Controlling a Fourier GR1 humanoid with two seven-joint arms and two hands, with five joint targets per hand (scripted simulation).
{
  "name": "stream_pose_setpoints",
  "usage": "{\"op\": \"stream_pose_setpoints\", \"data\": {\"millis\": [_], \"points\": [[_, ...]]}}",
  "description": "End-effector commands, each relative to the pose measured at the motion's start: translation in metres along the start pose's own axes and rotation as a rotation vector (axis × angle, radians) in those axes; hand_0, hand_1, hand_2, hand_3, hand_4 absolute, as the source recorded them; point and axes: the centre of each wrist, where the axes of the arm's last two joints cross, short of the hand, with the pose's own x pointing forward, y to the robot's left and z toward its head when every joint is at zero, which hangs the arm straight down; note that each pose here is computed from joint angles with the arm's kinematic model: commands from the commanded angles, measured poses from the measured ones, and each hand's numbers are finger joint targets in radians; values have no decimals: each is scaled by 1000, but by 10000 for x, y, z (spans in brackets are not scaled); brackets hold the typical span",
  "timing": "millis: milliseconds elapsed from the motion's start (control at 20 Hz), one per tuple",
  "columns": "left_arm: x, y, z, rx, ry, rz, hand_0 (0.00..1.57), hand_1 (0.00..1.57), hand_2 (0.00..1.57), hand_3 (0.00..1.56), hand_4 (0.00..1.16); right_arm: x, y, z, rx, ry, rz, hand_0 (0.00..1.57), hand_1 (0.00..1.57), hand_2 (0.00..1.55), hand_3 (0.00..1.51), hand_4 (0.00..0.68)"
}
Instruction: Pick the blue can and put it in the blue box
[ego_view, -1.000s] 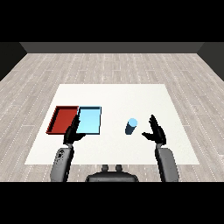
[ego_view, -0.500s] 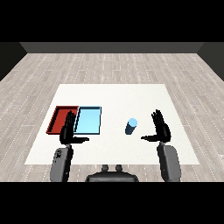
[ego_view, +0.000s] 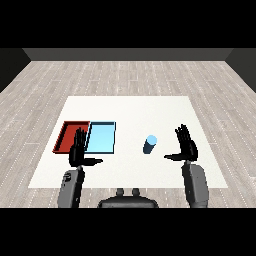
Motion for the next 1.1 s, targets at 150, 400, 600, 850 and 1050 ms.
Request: {"op": "stream_pose_setpoints", "data": {"millis": [150, 400, 600, 850, 1050], "points": [[-33, 95, -47, 24, 17, 9, 0, 0, 0, 0, 0, -181, 122, 93, -29, 44, -13, 0, 0, 0, 0, 0], [-175, 155, 53, 4, 3, -6, 0, 0, 0, 0, 0, -407, -23, -168, -5, 84, -51, 0, 0, 0, 0, 0], [-114, -26, 2, 15, -4, 0, 0, 0, 0, 0, 0, -231, -50, -136, -39, 98, -41, 0, 0, 0, 0, 0], [-74, 154, -8, 25, 25, 7, 0, 0, 0, 0, 0, -450, 57, -213, -55, 142, -91, 0, 0, 0, 0, 0], [-92, 90, 32, 25, -11, 20, 0, 0, 0, 0, 0, -517, 32, -248, -56, 173, -107, 0, 0, 0, 0, 0]]}}
